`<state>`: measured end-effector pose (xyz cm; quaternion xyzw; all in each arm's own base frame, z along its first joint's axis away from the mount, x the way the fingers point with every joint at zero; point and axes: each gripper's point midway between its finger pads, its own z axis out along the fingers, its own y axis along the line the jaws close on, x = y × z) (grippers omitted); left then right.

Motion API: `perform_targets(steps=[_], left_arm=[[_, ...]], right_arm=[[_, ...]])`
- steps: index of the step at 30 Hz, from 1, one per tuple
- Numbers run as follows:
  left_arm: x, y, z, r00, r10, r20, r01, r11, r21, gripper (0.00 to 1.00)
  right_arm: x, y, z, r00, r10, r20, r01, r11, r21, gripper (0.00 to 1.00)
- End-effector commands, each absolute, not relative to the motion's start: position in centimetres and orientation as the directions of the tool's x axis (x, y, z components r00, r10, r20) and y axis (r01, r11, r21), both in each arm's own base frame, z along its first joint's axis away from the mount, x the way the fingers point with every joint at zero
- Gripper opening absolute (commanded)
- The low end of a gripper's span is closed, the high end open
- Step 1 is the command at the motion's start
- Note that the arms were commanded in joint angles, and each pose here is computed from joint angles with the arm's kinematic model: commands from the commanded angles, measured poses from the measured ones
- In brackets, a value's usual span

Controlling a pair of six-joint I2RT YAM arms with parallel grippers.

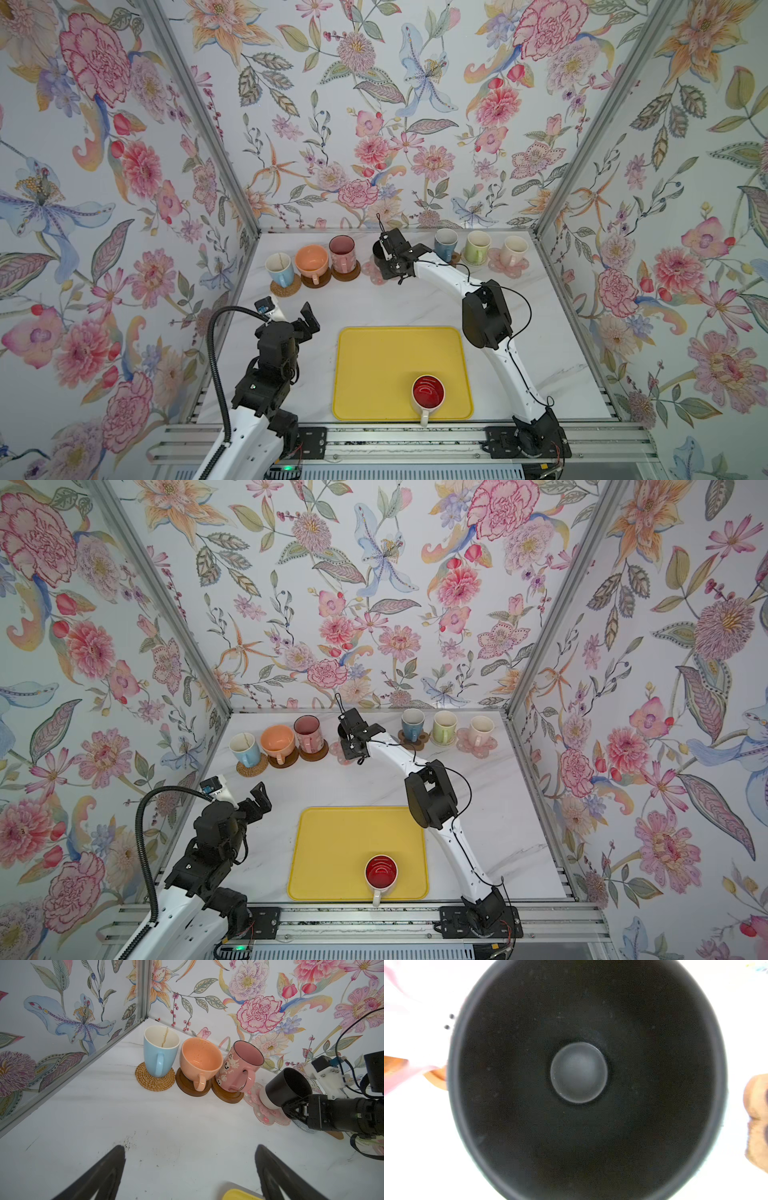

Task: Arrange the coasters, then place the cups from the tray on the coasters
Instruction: 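Lower the black mug onto the pink flower coaster with the right gripper, then open the right gripper and swing it back over the yellow tray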

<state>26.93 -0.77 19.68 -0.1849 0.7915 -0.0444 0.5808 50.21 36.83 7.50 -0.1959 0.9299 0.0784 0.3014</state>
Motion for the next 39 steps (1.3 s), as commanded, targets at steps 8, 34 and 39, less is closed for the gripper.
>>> perform_targets(steps=[8, 34, 39], left_arm=[[26.9, -0.3, 20.5, -0.244, -0.327, -0.913, -0.252, 0.931, -0.266, 0.99], [27.4, 0.4, 22.0, -0.217, -0.311, -0.925, -0.279, 0.928, -0.247, 0.99], [27.5, 0.2, 22.7, -0.213, -0.302, -0.929, -0.260, 0.934, -0.244, 0.99]], right_arm=[[52.6, 37.8, 10.4, -0.680, -0.283, -0.677, -0.418, 0.907, 0.040, 0.00], [49.9, 39.2, 21.0, -0.575, -0.196, -0.794, -0.377, 0.925, 0.045, 0.92], [46.5, 35.8, 26.3, -0.543, -0.097, -0.834, -0.334, 0.936, 0.108, 0.99]])
